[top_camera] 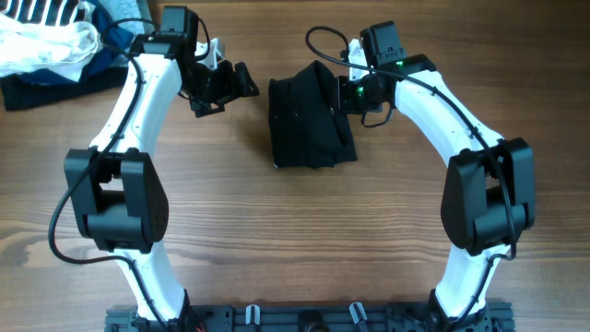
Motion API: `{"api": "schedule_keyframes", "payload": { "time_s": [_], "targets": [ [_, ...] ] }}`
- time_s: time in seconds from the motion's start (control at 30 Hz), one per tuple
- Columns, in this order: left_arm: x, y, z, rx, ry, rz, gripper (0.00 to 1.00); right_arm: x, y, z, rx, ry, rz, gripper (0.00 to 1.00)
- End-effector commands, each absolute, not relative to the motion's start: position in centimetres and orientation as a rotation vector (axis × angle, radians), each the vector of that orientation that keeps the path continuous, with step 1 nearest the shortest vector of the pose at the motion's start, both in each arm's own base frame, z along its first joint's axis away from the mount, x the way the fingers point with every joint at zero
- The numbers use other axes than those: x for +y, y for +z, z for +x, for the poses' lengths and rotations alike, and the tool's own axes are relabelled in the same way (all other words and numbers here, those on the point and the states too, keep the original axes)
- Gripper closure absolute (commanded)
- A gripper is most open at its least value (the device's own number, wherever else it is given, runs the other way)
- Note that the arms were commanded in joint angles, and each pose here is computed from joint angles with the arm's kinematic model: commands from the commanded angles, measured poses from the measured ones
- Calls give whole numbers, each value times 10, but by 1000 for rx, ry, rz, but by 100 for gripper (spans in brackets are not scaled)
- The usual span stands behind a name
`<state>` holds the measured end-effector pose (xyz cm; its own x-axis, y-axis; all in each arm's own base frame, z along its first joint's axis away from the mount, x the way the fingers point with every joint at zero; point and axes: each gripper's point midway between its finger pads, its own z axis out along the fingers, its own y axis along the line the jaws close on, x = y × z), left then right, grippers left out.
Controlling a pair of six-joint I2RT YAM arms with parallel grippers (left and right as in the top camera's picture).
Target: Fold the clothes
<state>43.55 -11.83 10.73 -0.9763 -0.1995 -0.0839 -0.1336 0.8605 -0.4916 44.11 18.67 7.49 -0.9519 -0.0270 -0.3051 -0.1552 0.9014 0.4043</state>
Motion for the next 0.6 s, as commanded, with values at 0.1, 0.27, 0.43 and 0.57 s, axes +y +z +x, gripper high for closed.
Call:
{"api": "schedule_keyframes", "payload": {
  "time_s": [0.1, 0.27, 0.43, 0.57],
  "targets": [
    [-117, 103, 437, 2909, -725, -273, 9, 155, 65, 455, 2776, 362, 22, 96],
    [-117, 103, 437, 2909, -722, -273, 9, 133, 62, 459, 2770, 208, 93, 96],
    [-117, 103, 437, 2909, -723, -273, 8, 128, 49, 453, 2792, 174, 101, 96],
    [-117, 103, 437, 2909, -723, -273, 8, 125, 24, 447, 2846, 147, 108, 96]
  ]
}}
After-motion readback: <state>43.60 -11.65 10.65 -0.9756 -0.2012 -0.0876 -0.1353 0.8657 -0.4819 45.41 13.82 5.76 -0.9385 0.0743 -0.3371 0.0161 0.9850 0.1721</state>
